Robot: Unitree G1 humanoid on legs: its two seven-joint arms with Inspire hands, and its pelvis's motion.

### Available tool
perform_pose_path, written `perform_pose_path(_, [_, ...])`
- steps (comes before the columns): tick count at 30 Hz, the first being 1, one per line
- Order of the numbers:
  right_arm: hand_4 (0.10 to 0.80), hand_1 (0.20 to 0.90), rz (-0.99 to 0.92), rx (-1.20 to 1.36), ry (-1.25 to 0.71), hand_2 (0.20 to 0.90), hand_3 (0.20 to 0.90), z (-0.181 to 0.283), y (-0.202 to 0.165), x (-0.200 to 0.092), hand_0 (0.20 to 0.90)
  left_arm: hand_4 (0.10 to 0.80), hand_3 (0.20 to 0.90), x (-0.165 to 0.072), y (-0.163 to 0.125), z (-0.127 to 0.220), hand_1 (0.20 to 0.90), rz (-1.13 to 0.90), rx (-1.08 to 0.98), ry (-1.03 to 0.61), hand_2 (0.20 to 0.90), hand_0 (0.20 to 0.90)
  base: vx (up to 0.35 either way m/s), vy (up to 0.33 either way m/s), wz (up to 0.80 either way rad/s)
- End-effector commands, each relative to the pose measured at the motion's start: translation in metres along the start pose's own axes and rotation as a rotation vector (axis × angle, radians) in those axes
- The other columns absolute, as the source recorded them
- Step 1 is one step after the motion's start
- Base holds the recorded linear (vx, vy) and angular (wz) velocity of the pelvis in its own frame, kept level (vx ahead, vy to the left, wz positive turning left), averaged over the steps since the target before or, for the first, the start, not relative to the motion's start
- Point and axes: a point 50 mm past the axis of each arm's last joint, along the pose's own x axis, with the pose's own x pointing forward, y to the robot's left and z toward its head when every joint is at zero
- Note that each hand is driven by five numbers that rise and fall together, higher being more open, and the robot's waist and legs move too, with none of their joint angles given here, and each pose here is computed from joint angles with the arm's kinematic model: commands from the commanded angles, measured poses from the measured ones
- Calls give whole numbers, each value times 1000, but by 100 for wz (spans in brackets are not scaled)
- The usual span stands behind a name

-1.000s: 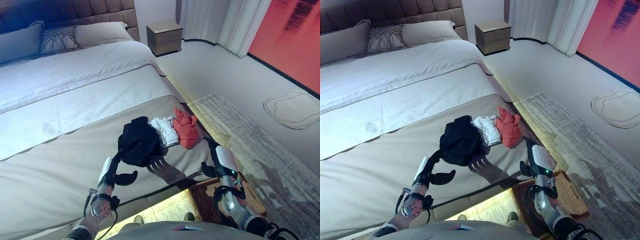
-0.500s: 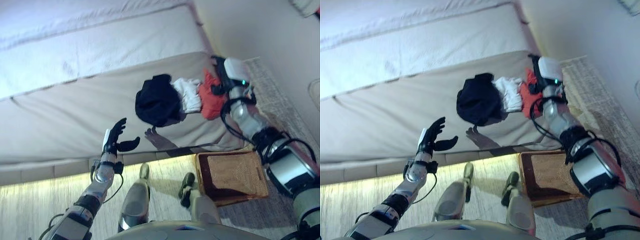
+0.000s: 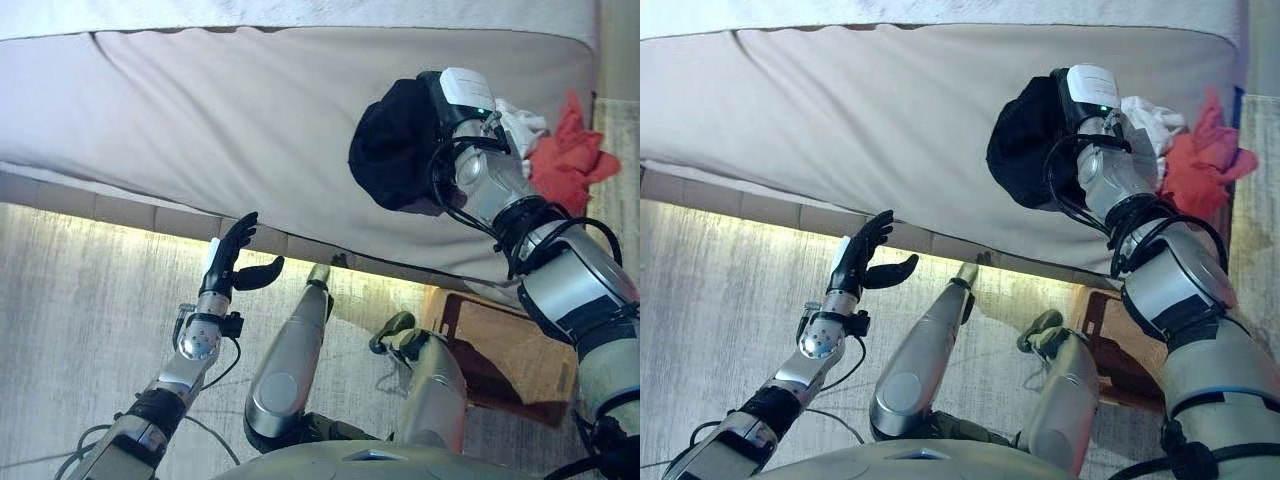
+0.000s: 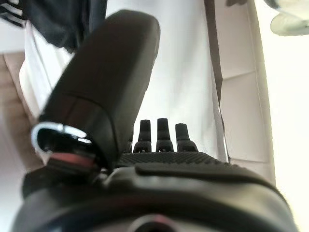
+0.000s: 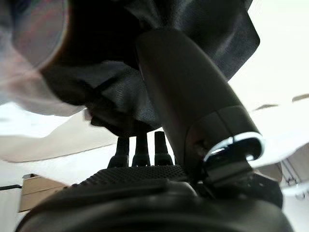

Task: Pick up the clothes from the bed and place them into the basket

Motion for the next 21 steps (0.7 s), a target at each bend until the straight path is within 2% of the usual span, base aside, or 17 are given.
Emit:
perform_pose_path(1, [800, 900, -158, -78, -59, 900, 900, 24, -64, 17, 900, 800, 900, -2, 5, 34, 900, -18, -85, -201, 900, 900, 19, 17, 15])
perform_pose_path(8, [800, 900, -28, -105, 82, 900, 900, 8, -69, 21, 900, 800, 900, -6, 13, 49, 900, -21, -141, -266, 900, 900, 22, 12, 12])
perform_pose_path(14, [800, 900, 152, -163, 337, 900, 900, -29, -75, 18, 900, 800, 900, -12, 23, 60, 900, -18, -190, -311, 900, 900, -16, -40, 10])
perform_pose_path(19, [800, 900, 273, -118, 423, 900, 900, -46, -72, 13, 900, 800, 900, -14, 27, 64, 900, -32, -180, -321, 900, 900, -1, -45, 2])
perform_pose_path(20, [671, 789, 267, -104, 424, 789, 771, -49, -71, 12, 789, 800, 900, -14, 29, 65, 900, -32, -175, -324, 900, 900, 6, -60, 4])
perform_pose_path(21, [314, 484, 243, -92, 422, 484, 414, -51, -71, 12, 484, 800, 900, -14, 30, 66, 900, -31, -171, -328, 900, 900, 5, -53, 5])
